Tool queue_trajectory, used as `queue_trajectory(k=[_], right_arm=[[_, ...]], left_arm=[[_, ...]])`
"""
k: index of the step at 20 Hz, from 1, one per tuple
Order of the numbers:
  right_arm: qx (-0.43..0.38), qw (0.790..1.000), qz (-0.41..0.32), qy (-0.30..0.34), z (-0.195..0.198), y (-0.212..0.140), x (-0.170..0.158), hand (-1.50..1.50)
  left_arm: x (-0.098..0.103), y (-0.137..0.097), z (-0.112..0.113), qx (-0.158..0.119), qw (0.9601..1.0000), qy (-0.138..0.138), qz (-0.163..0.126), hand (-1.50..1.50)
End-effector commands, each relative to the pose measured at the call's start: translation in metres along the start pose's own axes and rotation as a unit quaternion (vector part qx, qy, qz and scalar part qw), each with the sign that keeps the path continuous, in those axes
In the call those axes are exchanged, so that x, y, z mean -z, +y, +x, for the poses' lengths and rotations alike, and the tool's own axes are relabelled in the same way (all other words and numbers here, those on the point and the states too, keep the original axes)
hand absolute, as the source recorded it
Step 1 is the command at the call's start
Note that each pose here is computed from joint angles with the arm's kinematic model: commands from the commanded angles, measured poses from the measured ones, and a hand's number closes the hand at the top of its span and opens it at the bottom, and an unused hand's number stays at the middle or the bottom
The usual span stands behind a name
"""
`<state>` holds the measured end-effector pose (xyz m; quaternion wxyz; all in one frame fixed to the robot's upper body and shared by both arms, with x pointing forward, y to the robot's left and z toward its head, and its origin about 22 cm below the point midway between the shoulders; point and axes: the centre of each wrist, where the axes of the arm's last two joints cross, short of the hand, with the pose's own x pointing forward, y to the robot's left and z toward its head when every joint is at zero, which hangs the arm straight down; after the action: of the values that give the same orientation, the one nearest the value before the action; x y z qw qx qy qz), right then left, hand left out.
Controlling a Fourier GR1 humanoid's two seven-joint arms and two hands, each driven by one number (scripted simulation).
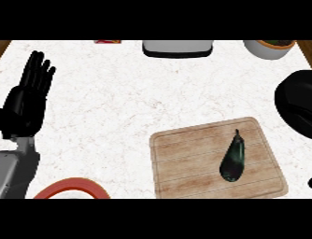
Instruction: Pick the eggplant from the cutting board and place it in the pot
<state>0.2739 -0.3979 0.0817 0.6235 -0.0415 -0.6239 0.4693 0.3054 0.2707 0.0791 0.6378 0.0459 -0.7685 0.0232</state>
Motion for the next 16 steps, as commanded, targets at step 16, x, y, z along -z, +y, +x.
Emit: queue_trajectory(k=[16], right_arm=[[0.0, 0.999, 0.039, 0.016, 0.014, 0.053, 0.048, -1.5]], left_arm=[[0.01, -0.01, 0.005, 0.009, 0.9999, -0.005, 0.003, 0.0]])
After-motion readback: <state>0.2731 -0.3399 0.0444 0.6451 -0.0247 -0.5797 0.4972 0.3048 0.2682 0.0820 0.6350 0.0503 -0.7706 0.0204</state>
